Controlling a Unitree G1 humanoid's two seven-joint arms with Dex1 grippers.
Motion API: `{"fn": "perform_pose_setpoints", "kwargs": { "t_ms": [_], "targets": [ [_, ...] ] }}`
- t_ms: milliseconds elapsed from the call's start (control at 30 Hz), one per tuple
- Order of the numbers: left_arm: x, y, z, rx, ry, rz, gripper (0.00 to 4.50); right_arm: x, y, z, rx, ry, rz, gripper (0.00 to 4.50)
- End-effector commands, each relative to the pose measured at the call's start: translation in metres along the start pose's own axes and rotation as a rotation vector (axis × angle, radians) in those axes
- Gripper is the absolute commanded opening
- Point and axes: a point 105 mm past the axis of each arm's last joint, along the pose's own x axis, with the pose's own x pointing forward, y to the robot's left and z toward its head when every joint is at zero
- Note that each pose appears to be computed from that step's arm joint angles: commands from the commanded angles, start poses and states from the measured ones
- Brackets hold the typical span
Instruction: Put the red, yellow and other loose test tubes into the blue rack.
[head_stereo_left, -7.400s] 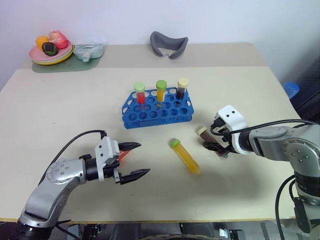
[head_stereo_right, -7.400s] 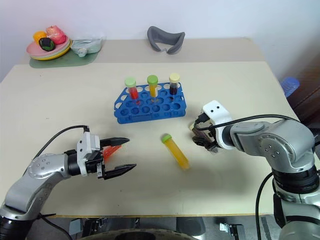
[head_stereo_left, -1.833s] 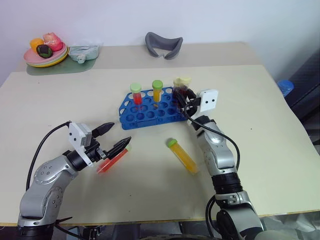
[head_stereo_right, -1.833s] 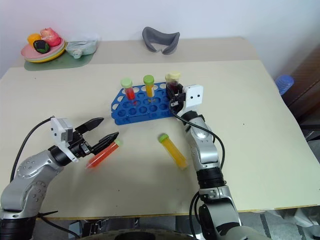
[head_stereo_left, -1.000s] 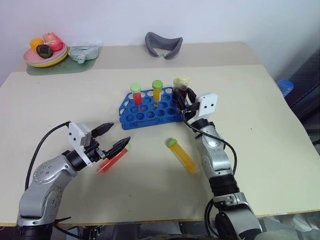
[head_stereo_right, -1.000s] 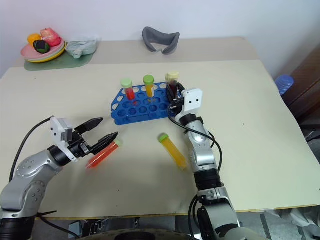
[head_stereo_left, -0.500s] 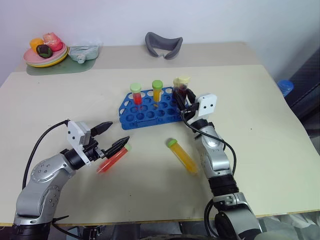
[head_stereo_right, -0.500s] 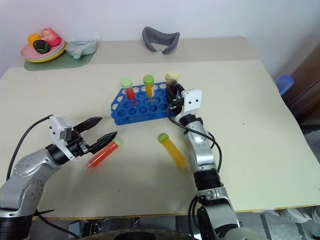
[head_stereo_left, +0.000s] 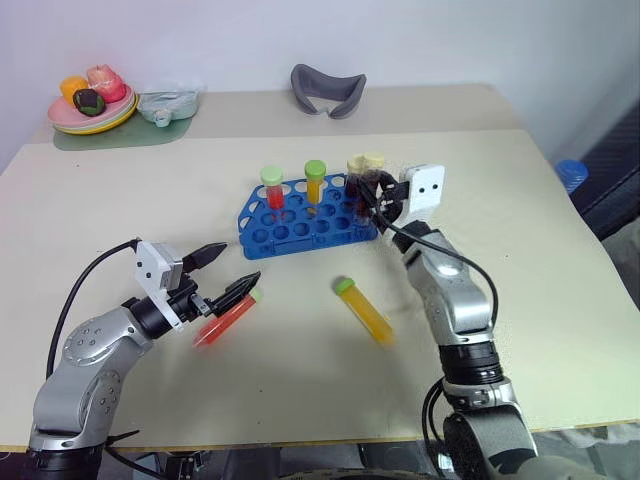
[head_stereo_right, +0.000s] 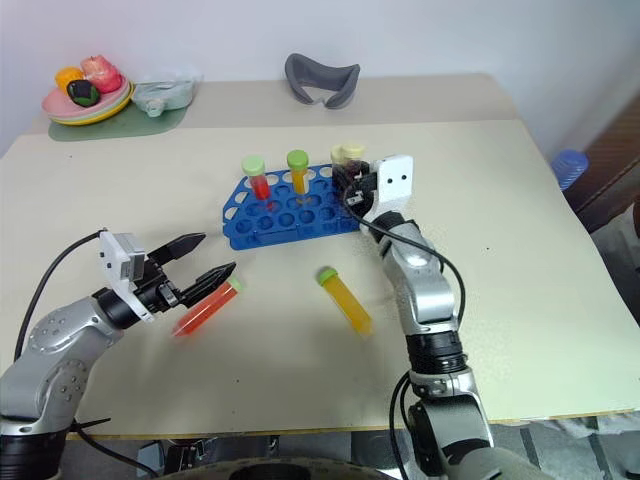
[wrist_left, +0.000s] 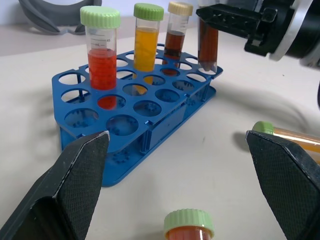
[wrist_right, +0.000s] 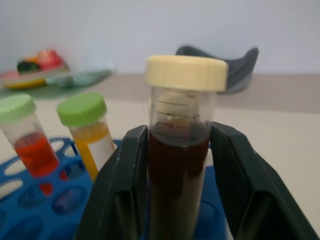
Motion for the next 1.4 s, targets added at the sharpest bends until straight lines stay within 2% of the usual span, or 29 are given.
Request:
{"fn": "perform_pose_setpoints", "kwargs": {
  "t_ms": [33, 333, 800, 1400],
  "targets": [
    [0.0008, -0.0031, 0.0094, 0.022, -0.034, -0.01, 4.5, -0.0025, 0.0054, 0.0204, 0.011, 0.003, 0.043, 1.9],
    [0.0017, -0.0037, 0.008, 0.018, -0.038, -0.011, 4.5, -0.0022, 0.0138, 0.0271, 0.031, 0.104, 0.091, 1.9],
    [0.0014, -0.0043, 0.007, 0.017, -0.043, -0.002, 4.5, 0.005, 0.0083, 0.0172, 0.013, 0.205, 0.052, 1.9],
    [-0.0001, -0.0039, 0.0061, 0.017, -0.038, -0.002, 4.5, 0.0047, 0.0093, 0.0199, 0.013, 0.212, 0.049, 1.9]
  ]
}}
